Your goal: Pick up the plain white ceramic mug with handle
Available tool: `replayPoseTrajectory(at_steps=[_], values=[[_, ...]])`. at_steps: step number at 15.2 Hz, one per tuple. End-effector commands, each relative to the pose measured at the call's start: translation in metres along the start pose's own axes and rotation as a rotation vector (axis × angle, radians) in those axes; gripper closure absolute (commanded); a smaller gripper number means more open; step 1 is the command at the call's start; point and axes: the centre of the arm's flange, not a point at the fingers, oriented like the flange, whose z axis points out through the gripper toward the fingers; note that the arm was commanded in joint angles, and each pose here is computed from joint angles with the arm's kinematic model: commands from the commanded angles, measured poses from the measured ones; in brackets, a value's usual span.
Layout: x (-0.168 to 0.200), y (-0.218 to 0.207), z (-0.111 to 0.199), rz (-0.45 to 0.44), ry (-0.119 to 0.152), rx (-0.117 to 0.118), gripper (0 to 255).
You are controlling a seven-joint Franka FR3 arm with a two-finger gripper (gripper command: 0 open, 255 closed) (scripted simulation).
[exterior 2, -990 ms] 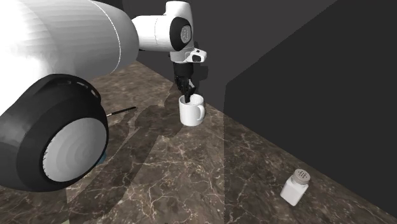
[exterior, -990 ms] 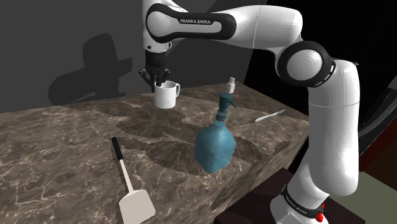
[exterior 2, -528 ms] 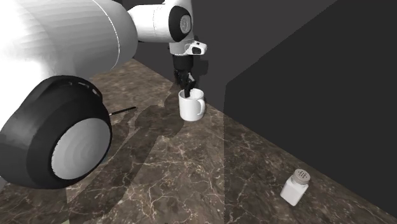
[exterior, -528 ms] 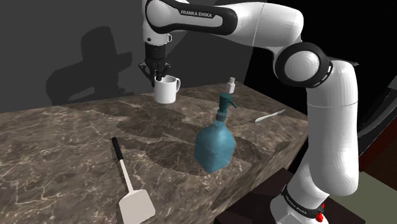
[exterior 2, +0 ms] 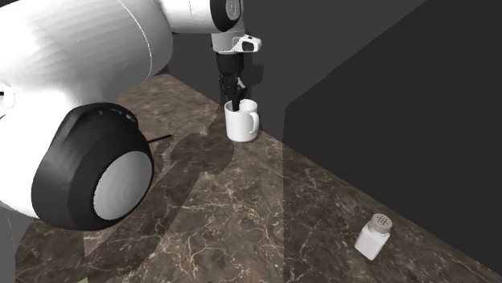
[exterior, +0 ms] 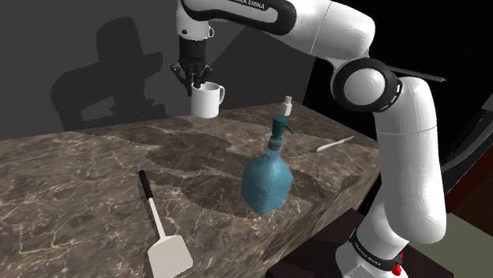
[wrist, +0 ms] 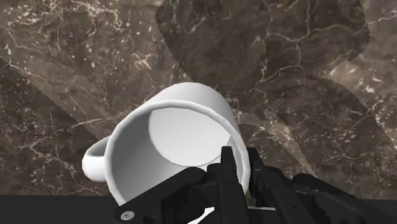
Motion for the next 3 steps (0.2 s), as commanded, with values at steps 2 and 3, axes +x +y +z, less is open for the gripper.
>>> replayPoseTrajectory(at_steps=[2,3], values=[[0.0006,0.0005,-0.0111,0.000,0.000,0.000,255],[0.0006,0.0005,-0.0110,0.000,0.000,0.000,255]])
